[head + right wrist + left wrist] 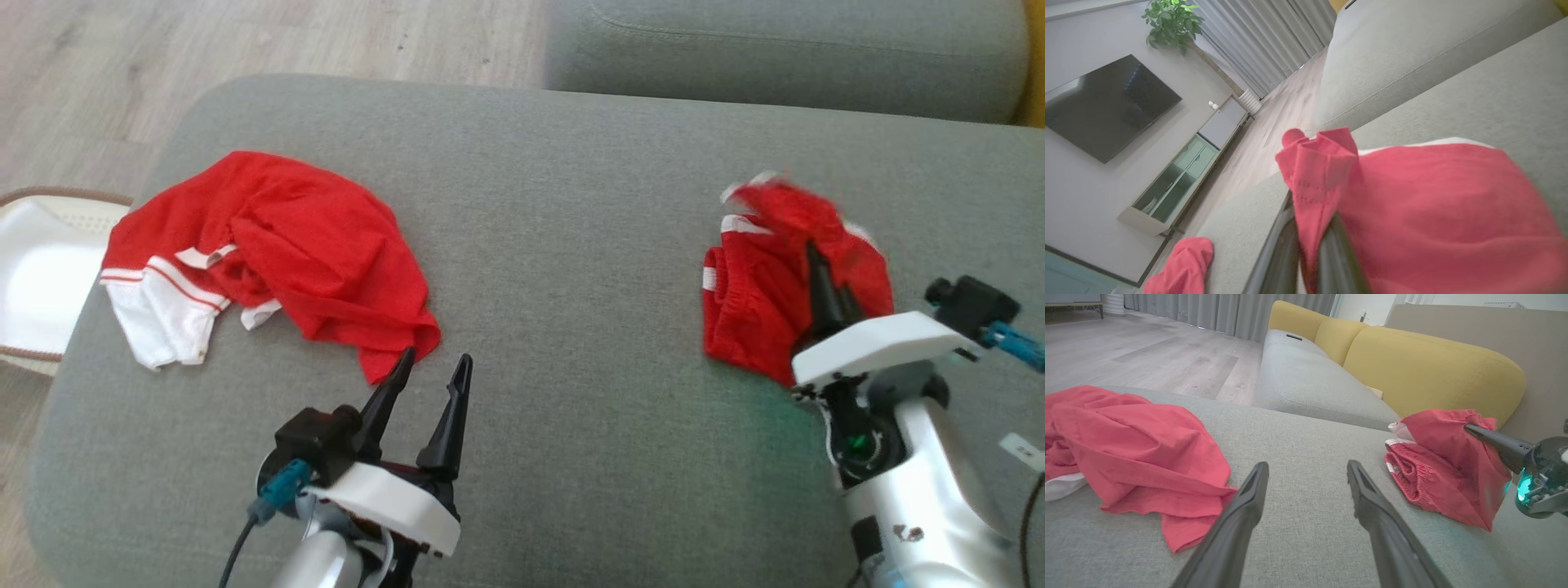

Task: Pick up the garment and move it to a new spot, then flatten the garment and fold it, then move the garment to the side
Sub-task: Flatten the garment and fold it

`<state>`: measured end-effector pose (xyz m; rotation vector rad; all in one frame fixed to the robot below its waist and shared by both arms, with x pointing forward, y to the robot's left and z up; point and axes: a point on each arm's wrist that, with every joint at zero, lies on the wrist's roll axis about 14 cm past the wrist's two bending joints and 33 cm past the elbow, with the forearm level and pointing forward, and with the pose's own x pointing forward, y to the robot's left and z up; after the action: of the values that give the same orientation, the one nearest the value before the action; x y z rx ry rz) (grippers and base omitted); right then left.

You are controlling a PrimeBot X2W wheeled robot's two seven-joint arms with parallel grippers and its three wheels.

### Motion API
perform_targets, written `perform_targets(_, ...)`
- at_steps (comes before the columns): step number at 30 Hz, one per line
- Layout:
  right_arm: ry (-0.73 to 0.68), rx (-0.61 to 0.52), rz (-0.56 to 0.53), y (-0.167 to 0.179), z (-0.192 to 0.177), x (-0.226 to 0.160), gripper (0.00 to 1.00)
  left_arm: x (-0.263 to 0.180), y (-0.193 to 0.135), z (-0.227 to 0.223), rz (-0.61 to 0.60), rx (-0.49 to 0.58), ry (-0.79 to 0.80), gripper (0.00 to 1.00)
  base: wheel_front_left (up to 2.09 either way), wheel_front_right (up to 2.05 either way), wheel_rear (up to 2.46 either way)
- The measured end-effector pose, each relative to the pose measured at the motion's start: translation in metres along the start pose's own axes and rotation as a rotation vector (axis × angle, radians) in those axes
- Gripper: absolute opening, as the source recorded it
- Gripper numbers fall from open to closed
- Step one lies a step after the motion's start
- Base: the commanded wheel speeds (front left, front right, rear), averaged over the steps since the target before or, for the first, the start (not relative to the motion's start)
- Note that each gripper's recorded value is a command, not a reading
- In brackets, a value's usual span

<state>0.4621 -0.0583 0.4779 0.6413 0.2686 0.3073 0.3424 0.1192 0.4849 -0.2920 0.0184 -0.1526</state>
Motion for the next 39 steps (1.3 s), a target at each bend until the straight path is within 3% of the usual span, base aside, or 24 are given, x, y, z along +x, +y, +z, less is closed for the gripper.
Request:
perform_targets(11,0.118,-0.069,0.051,0.009,-0.033,0.001,0.0,-0.008,0.009,-0.004,0.037,-0.004,0.011,1.0,0.0,0.0,0.0)
perform_targets(12,0.137,-0.077,0.054,0.009,-0.038,0.0,0.63,-0.008,0.009,-0.004,0.037,-0.005,0.012,1.0,0.0,0.0,0.0)
perform_targets(13,0.155,-0.087,0.06,0.01,-0.043,-0.002,1.0,-0.008,0.009,-0.004,0.036,-0.005,0.012,1.0,0.0,0.0,0.0)
perform_targets(22,0.442,-0.199,0.085,0.003,-0.111,-0.034,1.0,-0.005,0.005,-0.006,0.02,-0.006,0.017,1.0,0.0,0.0,0.0)
perform_targets(27,0.546,-0.238,0.079,-0.004,-0.13,-0.05,1.0,0.0,0.0,-0.007,0.001,-0.006,0.019,1.0,0.0,0.0,0.0)
perform_targets(33,0.416,-0.203,0.065,-0.008,-0.098,-0.048,1.0,0.007,-0.006,-0.005,-0.024,-0.008,0.014,1.0,0.0,0.0,0.0)
perform_targets(39,0.135,-0.189,0.023,-0.024,-0.016,-0.049,1.0,0.023,-0.016,0.015,-0.058,-0.012,-0.048,1.0,0.0,0.0,0.0)
